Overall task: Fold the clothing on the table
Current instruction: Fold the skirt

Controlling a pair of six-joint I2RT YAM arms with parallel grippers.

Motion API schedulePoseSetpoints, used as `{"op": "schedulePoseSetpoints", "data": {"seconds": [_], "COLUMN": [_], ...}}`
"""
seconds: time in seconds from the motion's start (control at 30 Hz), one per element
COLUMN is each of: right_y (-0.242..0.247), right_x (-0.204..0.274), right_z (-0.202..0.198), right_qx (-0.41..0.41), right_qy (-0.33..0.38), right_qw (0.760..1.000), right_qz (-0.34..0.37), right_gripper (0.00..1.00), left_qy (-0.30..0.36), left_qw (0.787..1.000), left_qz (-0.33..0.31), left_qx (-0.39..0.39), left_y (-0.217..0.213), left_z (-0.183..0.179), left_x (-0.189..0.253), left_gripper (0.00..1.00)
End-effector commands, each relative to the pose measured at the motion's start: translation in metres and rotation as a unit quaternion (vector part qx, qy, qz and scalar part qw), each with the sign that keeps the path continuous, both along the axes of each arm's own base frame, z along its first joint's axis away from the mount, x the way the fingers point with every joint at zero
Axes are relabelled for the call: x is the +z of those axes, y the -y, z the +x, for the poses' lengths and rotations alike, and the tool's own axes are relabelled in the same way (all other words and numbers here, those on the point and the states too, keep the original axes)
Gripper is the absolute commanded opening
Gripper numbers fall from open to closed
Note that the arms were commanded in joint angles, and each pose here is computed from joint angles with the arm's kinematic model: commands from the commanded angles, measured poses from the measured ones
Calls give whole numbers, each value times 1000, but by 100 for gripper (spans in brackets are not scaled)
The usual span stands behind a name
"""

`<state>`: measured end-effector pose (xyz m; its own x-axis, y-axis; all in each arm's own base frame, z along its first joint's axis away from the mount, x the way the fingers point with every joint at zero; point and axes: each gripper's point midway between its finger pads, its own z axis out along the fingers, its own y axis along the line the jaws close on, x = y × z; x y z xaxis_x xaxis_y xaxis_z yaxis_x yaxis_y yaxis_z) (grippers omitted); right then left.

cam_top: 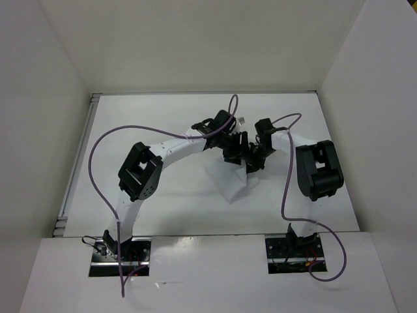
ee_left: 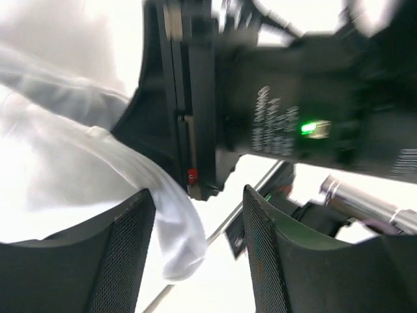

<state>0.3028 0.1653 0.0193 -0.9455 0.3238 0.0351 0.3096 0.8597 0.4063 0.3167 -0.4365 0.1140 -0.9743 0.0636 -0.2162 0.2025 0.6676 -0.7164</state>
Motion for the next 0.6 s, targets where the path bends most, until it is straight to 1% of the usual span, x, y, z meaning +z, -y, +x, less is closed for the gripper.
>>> {"op": "schedulePoseSetpoints", "data": {"seconds": [0.0, 0.03, 0.07, 0.13, 0.17, 0.23, 0.3, 0.33, 0.37, 0.43, 0.47, 0.53, 0.57], "right_y": [25, 39, 54, 72, 84, 96, 98, 102, 103, 104, 101, 87, 84], "right_x": [21, 24, 39, 57, 76, 97, 108, 110, 113, 123, 126, 121, 112], "right_z": [12, 15, 16, 21, 24, 27, 23, 21, 21, 18, 17, 4, 0], "right_qx": [-46, -60, -87, -117, -136, -152, -154, -157, -159, -157, -155, -115, -107], "right_qy": [39, 50, 62, 85, 110, 140, 141, 142, 149, 162, 165, 149, 136], "right_qw": [998, 995, 991, 985, 978, 969, 968, 966, 965, 963, 964, 974, 977], "right_qz": [-35, -65, -76, -98, -115, -134, -139, -146, -149, -147, -137, -123, -126], "right_gripper": [21, 22, 26, 26, 26, 27, 28, 28, 28, 30, 30, 31, 31], "left_qy": [65, 68, 79, 85, 98, 118, 121, 110, 107, 104, 94, 94, 79], "left_qw": [996, 995, 992, 991, 991, 988, 988, 990, 989, 989, 991, 992, 993], "left_qz": [-66, -75, -90, -96, -85, -69, -52, -37, -27, -20, -5, -7, 3], "left_qx": [16, 20, 28, 28, 38, 65, 82, 85, 94, 102, 97, 89, 85], "left_y": [21, 23, 20, 16, 8, -8, -23, -30, -36, -46, -51, -55, -59], "left_z": [34, 35, 39, 35, 34, 40, 47, 41, 45, 43, 37, 29, 22], "left_x": [49, 56, 70, 79, 80, 85, 75, 64, 56, 52, 35, 35, 21], "left_gripper": [63, 64, 64, 65, 65, 67, 67, 67, 67, 67, 67, 67, 67]}}
